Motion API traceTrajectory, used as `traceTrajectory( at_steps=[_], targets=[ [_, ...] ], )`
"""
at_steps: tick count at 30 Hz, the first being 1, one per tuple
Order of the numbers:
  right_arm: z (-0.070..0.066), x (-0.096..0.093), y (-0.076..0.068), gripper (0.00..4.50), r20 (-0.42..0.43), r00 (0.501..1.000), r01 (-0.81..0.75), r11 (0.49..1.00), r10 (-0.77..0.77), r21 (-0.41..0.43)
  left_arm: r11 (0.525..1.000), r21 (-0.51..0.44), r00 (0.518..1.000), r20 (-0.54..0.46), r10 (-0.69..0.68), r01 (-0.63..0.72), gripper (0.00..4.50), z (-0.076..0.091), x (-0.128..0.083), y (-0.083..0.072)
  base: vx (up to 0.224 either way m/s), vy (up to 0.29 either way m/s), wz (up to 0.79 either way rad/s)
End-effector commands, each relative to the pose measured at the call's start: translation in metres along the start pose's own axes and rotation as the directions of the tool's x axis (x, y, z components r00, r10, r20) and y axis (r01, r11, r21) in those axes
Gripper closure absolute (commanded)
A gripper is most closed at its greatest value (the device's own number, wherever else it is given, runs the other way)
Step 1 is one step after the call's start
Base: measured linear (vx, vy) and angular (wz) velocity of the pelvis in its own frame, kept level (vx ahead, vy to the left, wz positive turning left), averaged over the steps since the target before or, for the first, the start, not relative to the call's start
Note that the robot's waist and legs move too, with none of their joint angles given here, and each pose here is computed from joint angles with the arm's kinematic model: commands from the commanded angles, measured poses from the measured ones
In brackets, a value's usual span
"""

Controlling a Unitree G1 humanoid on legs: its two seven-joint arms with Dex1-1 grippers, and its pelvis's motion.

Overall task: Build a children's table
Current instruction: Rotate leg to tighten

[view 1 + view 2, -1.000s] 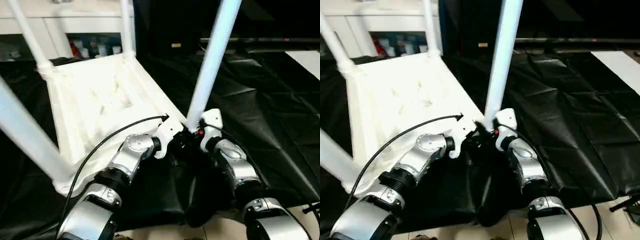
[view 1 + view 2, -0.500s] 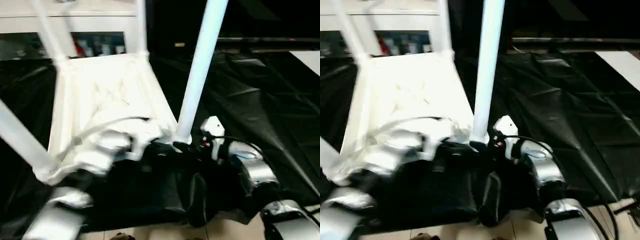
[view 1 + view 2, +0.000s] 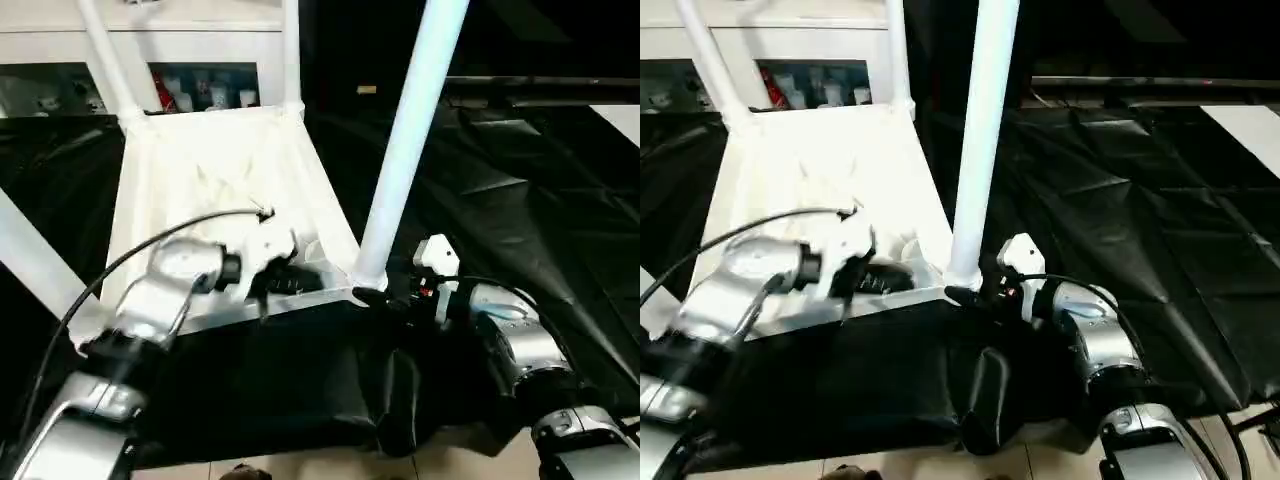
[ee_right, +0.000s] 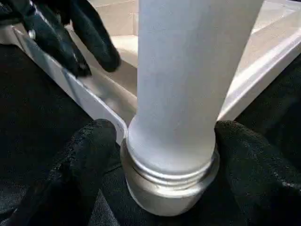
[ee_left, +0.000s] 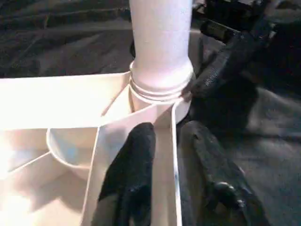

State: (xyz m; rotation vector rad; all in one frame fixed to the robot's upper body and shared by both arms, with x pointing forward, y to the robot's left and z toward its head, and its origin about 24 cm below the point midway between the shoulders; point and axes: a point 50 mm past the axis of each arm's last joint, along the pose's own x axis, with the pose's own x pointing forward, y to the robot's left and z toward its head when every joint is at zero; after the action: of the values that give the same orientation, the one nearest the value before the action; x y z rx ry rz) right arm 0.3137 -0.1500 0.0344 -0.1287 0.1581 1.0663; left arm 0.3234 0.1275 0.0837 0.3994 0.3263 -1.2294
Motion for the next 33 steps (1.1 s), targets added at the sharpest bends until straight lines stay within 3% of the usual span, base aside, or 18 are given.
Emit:
traceTrajectory(
  at_steps=[1,6,16,19,22,23,27,28,32,33],
  targets=[
    [0.003,-0.003,-0.001,0.74,0.013,1.0,0.001,1.0,-0.001,-0.01,1.0,-0.009,0.999,-0.031,0.01,-0.01,3.19,0.0,0.003,-0.002,0.0,0.0,0.0],
    [0.002,-0.004,0.001,0.74,0.009,1.0,-0.007,1.0,0.007,-0.011,0.998,-0.028,0.995,-0.09,0.052,-0.054,2.75,-0.011,0.011,-0.002,0.0,0.0,0.0],
    [0.001,-0.004,0.003,0.74,0.001,1.0,-0.021,1.0,0.021,-0.011,0.998,-0.044,0.99,-0.135,0.035,-0.041,2.75,-0.021,0.007,0.001,0.0,0.0,0.0],
    [0.001,-0.004,0.003,0.74,-0.001,1.0,-0.021,1.0,0.021,-0.014,0.998,-0.045,0.99,-0.138,0.039,-0.045,3.1,-0.022,0.007,0.002,0.0,0.0,0.0],
    [0.001,-0.004,0.002,0.74,-0.002,1.0,-0.021,1.0,0.021,-0.016,0.998,-0.055,0.99,-0.137,0.032,-0.04,3.13,-0.024,0.006,0.001,0.0,0.0,0.0],
    [0.001,-0.004,0.002,0.74,-0.003,1.0,-0.021,1.0,0.021,-0.017,0.998,-0.059,0.99,-0.136,0.027,-0.036,3.39,-0.024,0.006,0.001,0.0,0.0,0.0],
    [0.001,-0.004,0.002,0.74,-0.005,1.0,-0.023,1.0,0.023,-0.021,0.997,-0.074,0.992,-0.129,0.012,-0.021,3.53,-0.025,0.005,0.001,0.0,0.0,0.0],
    [0.001,-0.004,0.002,0.74,-0.007,1.0,-0.026,0.999,0.025,-0.023,0.997,-0.082,0.99,-0.136,-0.022,0.011,3.82,-0.028,0.005,-0.002,0.0,0.0,0.0],
    [0.003,-0.005,0.0,0.74,-0.009,1.0,-0.025,0.999,0.025,-0.029,0.996,-0.089,0.988,-0.146,-0.043,0.03,3.9,-0.029,0.005,-0.003,0.0,0.0,0.0],
    [0.003,-0.005,0.0,0.74,-0.009,1.0,-0.025,0.999,0.024,-0.029,0.996,-0.089,0.988,-0.147,-0.046,0.033,4.14,-0.029,0.005,-0.003,0.0,0.0,0.0]
  ],
)
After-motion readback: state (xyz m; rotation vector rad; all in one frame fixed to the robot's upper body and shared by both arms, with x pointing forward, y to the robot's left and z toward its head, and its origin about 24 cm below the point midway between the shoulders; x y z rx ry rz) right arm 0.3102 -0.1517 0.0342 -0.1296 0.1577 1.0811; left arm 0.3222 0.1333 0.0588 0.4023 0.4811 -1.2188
